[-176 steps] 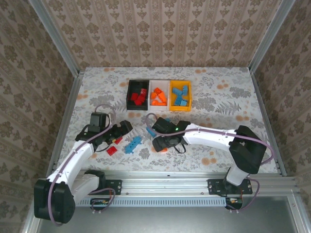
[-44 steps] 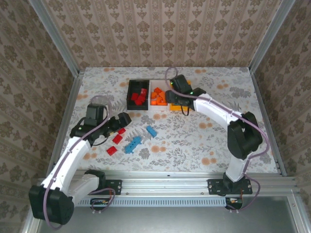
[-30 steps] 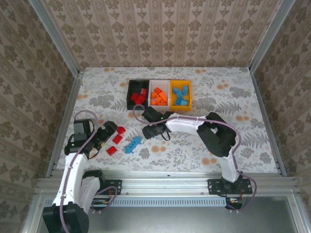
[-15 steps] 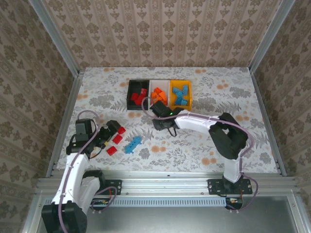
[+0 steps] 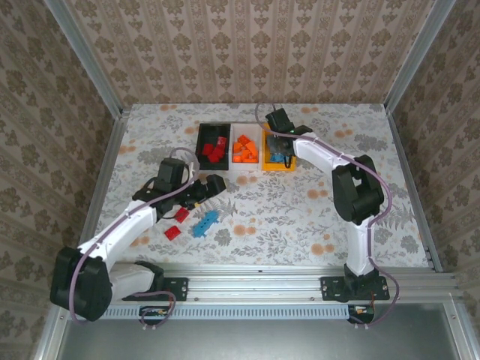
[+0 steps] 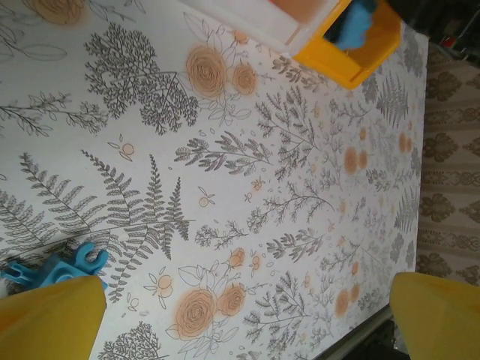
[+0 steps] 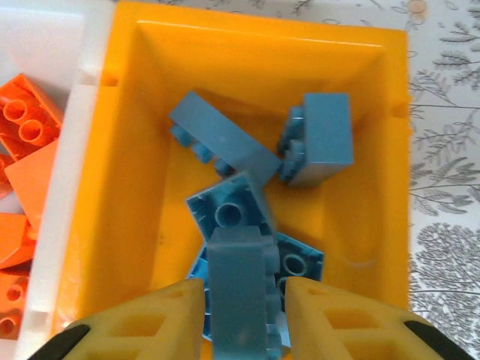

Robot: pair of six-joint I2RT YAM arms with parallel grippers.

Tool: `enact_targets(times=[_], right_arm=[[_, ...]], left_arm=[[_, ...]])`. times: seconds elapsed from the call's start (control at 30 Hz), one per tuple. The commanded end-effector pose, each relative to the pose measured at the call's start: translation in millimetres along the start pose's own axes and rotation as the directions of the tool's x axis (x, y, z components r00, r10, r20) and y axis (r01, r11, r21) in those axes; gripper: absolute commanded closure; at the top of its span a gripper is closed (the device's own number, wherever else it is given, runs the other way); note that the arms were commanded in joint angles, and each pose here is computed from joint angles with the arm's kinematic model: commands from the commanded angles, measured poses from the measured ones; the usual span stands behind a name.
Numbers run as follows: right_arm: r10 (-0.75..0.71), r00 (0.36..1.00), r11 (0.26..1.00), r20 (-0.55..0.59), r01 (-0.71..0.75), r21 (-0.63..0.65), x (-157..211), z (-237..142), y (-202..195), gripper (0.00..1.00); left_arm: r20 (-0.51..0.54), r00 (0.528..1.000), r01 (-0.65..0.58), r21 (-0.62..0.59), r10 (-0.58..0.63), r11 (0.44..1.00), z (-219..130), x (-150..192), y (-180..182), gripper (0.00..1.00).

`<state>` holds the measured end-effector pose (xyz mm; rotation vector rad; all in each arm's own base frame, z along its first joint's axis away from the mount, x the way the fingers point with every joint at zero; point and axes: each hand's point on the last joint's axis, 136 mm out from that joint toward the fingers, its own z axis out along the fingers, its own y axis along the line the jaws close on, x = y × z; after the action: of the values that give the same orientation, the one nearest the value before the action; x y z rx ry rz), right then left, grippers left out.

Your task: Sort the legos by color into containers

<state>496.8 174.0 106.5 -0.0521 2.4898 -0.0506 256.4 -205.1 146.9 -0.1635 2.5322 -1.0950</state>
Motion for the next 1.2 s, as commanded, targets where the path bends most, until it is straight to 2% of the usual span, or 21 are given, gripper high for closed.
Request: enact_targets(times=[0.0, 0.07, 0.17, 0.27, 0.33, 0.43, 0.5, 0.6, 0.73, 0.9, 1.17], right_arm=[[-0.051, 0.999, 0.997, 0.004, 0.05, 0.054, -8, -8, -5, 0.45], [-0.053, 0.999, 0.997, -0.006, 0.053, 0.063, -6, -15, -8, 0.41], [-0.044, 0.996, 0.999, 0.083, 0.042, 0.029, -17, -50, 2, 0.42], [-0.046, 0.988, 0.997, 0.149, 0.055, -0.057, -7, -93, 38, 0.42], [-0.103, 0.982, 0.982, 0.156, 0.125, -0.14, 15, -115, 80, 0.34], [-0.126, 0.989, 0.96, 0.077, 0.141, -0.242, 63, -126, 131, 0.24], [-0.079, 0.997, 0.95, 0.003, 0.076, -0.302, 98, -128, 161, 0.23], [-0.023, 0.994, 0.921, -0.112, -0.023, -0.388, 144, -134, 202, 0.22], [-0.008, 0.969, 0.868, -0.248, -0.116, -0.482, 187, -143, 247, 0.21], [0.019, 0.917, 0.82, -0.397, -0.241, -0.519, 227, -129, 279, 0.19], [0.02, 0.877, 0.78, -0.481, -0.314, -0.541, 245, -113, 305, 0.19]], left_arm=[[0.046, 0.999, -0.025, -0.029, 0.026, 0.999, -16, 1, 9, 0.0], [0.065, 0.998, -0.009, -0.027, 0.011, 1.0, -24, 2, 14, 0.0], [0.097, 0.995, 0.003, -0.044, 0.001, 0.999, -41, 1, 21, 0.0], [0.155, 0.988, 0.038, -0.091, -0.024, 0.995, -61, -4, 41, 0.0], [0.198, 0.975, 0.127, -0.122, -0.102, 0.984, -72, -7, 65, 0.0], [0.238, 0.936, 0.295, -0.128, -0.26, 0.947, -83, -6, 100, 0.0], [0.249, 0.901, 0.39, -0.105, -0.355, 0.915, -87, -3, 118, 0.0], [0.26, 0.862, 0.467, -0.074, -0.435, 0.881, -92, -2, 134, 0.0], [0.286, 0.833, 0.504, -0.041, -0.473, 0.863, -101, -5, 143, 0.0], [0.308, 0.808, 0.526, 0.008, -0.502, 0.85, -106, -12, 144, 0.0], [0.301, 0.814, 0.517, 0.013, -0.497, 0.856, -107, -10, 141, 0.0]])
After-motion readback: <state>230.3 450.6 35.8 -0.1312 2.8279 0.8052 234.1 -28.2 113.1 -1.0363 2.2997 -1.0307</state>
